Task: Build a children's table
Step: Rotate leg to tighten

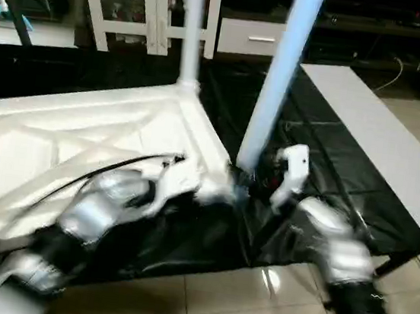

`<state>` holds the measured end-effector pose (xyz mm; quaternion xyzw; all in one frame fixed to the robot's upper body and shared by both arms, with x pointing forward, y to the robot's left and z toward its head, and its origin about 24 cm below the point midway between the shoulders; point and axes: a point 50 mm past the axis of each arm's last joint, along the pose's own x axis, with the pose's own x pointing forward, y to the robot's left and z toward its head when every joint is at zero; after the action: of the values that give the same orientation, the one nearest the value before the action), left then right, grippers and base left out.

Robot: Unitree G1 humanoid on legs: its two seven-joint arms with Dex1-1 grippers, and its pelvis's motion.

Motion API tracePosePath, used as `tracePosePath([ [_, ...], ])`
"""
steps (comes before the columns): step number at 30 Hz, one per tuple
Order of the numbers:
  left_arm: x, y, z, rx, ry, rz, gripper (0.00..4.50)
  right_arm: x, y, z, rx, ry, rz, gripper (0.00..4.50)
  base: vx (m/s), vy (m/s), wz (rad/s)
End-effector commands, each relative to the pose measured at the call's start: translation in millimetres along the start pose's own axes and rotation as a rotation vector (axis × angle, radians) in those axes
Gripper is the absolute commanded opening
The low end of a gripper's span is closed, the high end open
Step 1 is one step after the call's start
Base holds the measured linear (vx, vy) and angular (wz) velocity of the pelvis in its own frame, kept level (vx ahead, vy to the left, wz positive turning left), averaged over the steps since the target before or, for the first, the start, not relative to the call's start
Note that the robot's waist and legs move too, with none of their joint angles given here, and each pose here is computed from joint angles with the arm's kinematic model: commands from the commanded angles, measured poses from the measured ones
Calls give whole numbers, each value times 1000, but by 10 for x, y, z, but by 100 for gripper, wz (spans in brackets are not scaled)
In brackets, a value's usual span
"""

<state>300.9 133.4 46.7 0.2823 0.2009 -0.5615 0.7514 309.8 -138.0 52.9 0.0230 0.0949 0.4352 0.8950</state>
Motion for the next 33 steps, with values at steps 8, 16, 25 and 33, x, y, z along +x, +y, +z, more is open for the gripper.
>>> tracePosePath([
  [8,-36,-132,-99,52,34,-164,0,-276,79,27,-159,121,269,321,39,-61,4],
  [16,-125,-116,-111,63,30,-219,0,-383,35,22,-258,244,365,321,41,-20,-4],
  [25,-151,-134,-122,64,31,-238,0,-403,-21,79,-280,262,390,321,0,0,0],
  [33,-160,-147,-121,63,29,-253,0,-319,-8,45,-247,259,419,281,0,0,0],
])
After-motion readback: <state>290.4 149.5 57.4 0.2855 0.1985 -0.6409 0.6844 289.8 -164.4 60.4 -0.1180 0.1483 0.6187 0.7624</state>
